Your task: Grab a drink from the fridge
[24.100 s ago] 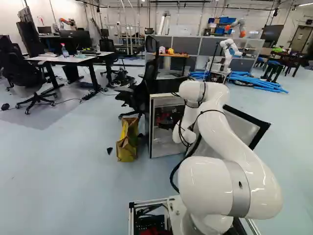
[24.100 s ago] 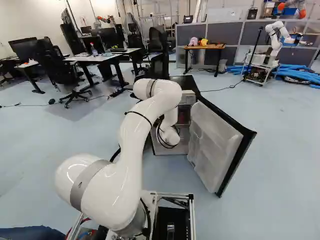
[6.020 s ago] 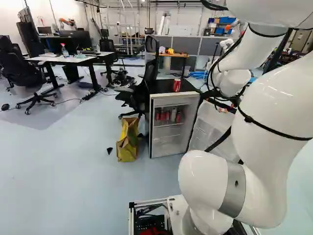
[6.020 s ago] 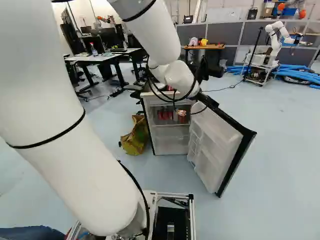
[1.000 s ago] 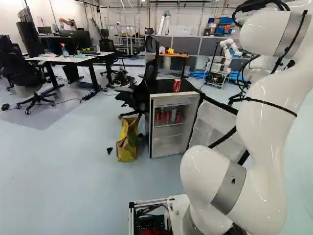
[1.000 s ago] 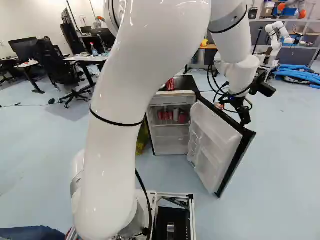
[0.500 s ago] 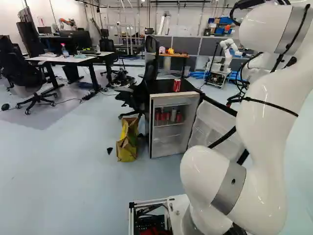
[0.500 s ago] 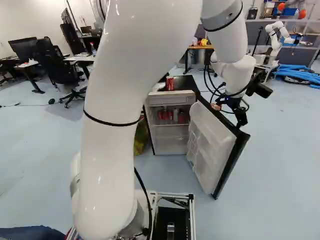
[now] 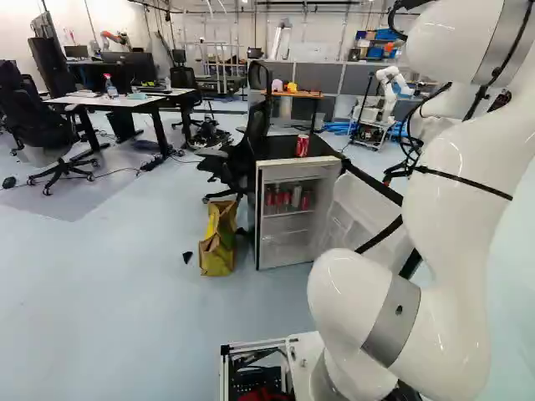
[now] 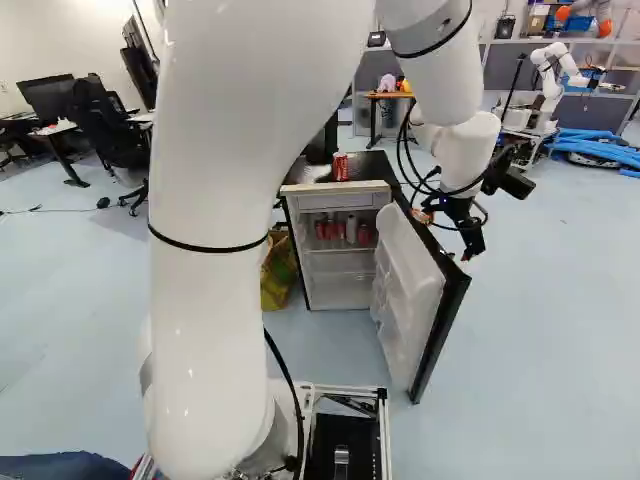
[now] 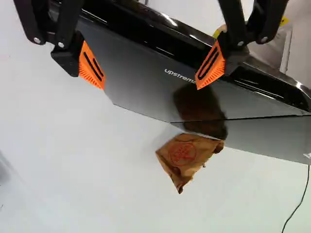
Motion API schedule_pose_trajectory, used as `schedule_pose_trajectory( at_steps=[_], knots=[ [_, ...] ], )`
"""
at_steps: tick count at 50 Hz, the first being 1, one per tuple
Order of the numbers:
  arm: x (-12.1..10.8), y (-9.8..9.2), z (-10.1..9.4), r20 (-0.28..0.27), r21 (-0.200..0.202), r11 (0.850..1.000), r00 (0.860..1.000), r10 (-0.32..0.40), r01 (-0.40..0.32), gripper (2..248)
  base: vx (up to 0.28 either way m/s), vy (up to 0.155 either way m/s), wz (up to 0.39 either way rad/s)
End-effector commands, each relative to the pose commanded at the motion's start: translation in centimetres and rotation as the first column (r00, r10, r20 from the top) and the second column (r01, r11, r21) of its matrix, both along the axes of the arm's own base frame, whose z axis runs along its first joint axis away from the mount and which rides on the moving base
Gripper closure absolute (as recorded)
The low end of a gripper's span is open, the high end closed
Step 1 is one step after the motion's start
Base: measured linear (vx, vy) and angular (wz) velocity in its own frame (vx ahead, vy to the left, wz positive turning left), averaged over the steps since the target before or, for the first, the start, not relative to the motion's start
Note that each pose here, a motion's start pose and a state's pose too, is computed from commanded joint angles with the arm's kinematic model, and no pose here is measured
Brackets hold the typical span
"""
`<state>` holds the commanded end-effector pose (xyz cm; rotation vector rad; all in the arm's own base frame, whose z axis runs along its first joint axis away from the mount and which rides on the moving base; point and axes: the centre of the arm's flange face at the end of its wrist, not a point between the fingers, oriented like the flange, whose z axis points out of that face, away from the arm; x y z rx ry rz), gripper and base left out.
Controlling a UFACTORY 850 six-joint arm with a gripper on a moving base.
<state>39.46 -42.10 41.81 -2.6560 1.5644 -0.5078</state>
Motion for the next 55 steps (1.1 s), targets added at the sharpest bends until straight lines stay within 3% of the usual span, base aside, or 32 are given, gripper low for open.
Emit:
schedule_pose_trajectory(
  at_steps=[55],
  knots=[
    [-3.1, 8.7, 0.1, -0.034, 0.038, 0.997, 0.997, 0.073, -0.071, 3, 0.0, 0.0, 0.0]
  ],
)
